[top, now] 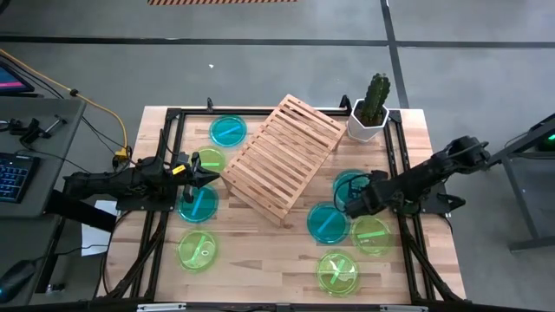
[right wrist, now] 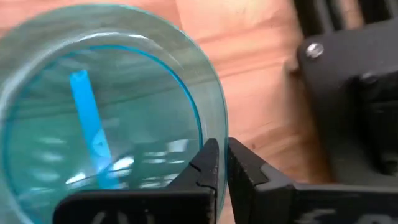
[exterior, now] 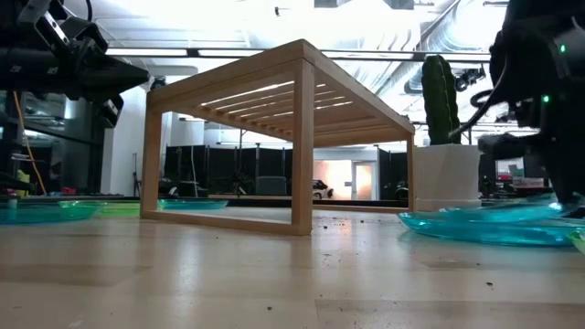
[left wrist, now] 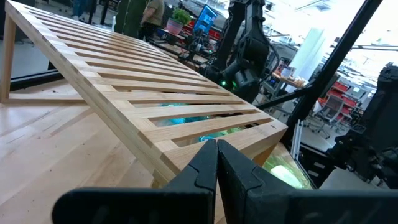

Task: Place and stack plates onto a shelf
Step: Put the top right blue plate on the shelf

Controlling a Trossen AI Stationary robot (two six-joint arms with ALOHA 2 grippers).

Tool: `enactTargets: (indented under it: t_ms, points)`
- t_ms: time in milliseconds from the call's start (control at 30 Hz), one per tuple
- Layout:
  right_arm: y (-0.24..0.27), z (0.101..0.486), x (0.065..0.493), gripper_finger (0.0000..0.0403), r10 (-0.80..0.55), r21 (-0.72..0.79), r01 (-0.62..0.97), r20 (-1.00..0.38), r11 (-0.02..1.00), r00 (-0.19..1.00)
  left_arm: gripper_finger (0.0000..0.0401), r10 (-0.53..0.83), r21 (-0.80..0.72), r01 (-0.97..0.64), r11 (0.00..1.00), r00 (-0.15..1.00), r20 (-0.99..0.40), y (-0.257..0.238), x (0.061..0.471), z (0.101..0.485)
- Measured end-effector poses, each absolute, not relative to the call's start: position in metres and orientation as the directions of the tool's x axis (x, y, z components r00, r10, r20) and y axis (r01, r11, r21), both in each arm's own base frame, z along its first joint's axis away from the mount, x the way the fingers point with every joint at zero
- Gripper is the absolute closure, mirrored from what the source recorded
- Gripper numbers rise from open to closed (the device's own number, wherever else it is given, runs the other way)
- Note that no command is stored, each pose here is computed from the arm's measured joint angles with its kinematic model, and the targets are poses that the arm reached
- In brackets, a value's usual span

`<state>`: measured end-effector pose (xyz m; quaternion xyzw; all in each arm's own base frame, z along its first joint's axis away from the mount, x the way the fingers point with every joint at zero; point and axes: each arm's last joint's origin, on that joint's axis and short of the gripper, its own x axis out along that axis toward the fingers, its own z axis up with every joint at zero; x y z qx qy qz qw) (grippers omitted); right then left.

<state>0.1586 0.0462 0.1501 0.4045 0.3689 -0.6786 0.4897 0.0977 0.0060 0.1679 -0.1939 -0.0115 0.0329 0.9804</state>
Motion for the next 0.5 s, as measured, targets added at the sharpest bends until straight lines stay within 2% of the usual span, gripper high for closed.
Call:
enactTargets:
  t_ms: [267, 500]
  points:
    - [0.044, 0.184, 0.156, 0.0403, -0.388, 0.034, 0.983, -0.921, -0.181, -0.040, 0.0401, 0.069, -0.381, -0.060, 0.923, 0.998, 0.009, 0.006, 0.098, 0.168]
    - [0.042, 0.237, 0.152, 0.0403, -0.370, 0.035, 0.998, -0.928, 0.047, 0.050, 0.0401, 0.069, -0.381, -0.060, 0.923, 0.998, 0.009, 0.006, 0.098, 0.168]
